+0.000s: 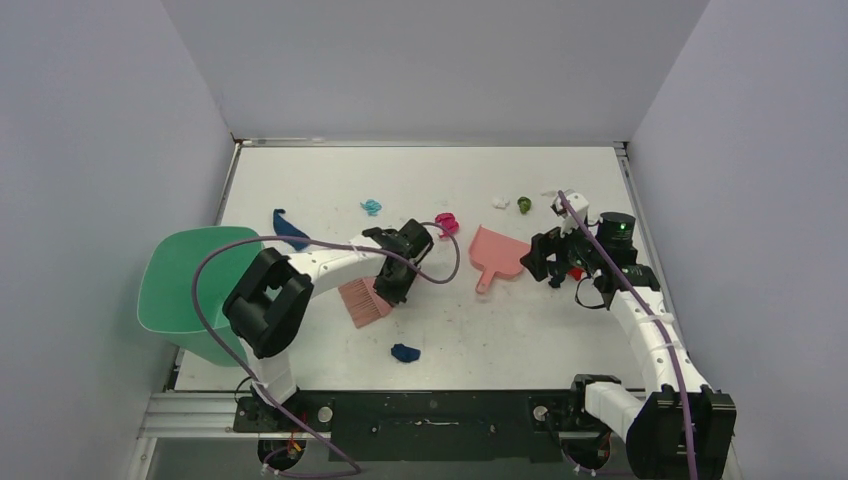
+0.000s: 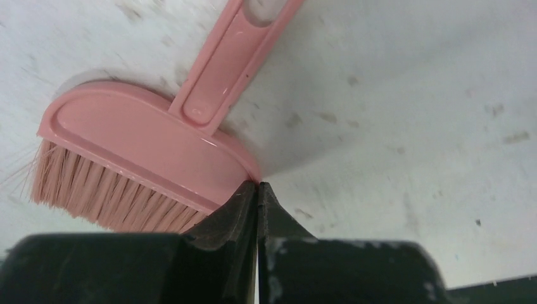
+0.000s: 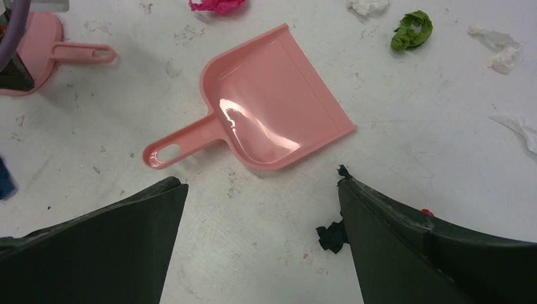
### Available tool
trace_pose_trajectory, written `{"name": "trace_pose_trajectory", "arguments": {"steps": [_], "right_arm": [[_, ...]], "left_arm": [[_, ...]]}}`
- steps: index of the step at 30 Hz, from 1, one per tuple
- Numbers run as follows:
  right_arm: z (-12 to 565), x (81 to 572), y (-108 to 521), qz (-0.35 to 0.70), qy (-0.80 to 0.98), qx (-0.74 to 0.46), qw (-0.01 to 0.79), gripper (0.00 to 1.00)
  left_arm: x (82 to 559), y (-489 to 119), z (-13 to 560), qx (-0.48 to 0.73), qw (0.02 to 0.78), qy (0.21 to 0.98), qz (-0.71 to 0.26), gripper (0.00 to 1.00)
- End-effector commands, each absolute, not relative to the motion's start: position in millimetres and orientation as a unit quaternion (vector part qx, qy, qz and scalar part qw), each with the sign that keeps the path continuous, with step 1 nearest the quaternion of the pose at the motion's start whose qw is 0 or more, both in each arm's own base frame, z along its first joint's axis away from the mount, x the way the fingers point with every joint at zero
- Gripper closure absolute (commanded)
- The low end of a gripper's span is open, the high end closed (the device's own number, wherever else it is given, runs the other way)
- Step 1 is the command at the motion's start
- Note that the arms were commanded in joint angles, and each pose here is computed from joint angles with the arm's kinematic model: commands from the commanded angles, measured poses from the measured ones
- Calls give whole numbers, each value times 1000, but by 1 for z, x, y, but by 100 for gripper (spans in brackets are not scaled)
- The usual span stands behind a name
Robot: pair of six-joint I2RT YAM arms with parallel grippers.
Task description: Sweep away the paper scraps from the table
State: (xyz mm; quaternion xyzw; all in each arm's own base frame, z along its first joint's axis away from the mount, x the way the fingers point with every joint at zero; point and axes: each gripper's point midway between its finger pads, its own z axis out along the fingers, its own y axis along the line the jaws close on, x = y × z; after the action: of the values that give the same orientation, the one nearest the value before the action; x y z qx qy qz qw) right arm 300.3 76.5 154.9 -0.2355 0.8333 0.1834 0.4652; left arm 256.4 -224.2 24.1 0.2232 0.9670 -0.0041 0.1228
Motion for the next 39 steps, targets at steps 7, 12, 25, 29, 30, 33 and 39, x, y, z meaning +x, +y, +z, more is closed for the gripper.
{"name": "trace_pose_trajectory", "arguments": {"steps": [7,12,25,29,30,33,39], "right_arm": [[189,296,119,240,768,-355,476,5],[191,296,135,239,762,-383,464,5],[167,289,209,255,662,-582,398,2],[140,292,228,230,644,-634,360,2],[136,295,234,222,641,-643,356,2],[124,300,260,198,635,-668,334,8],[95,290,289,202,598,-721,285,9]], "left_arm": [[238,-243,104,259,215,938,-80,100],[246,-244,134,275,268,917,-106,100],[268,-195,170,141,335,921,-137,42],[276,-184,176,128,373,907,-150,35],[277,-182,175,124,383,903,-151,35],[276,-179,172,111,399,895,-165,35],[280,-157,182,60,456,875,-148,35]]}}
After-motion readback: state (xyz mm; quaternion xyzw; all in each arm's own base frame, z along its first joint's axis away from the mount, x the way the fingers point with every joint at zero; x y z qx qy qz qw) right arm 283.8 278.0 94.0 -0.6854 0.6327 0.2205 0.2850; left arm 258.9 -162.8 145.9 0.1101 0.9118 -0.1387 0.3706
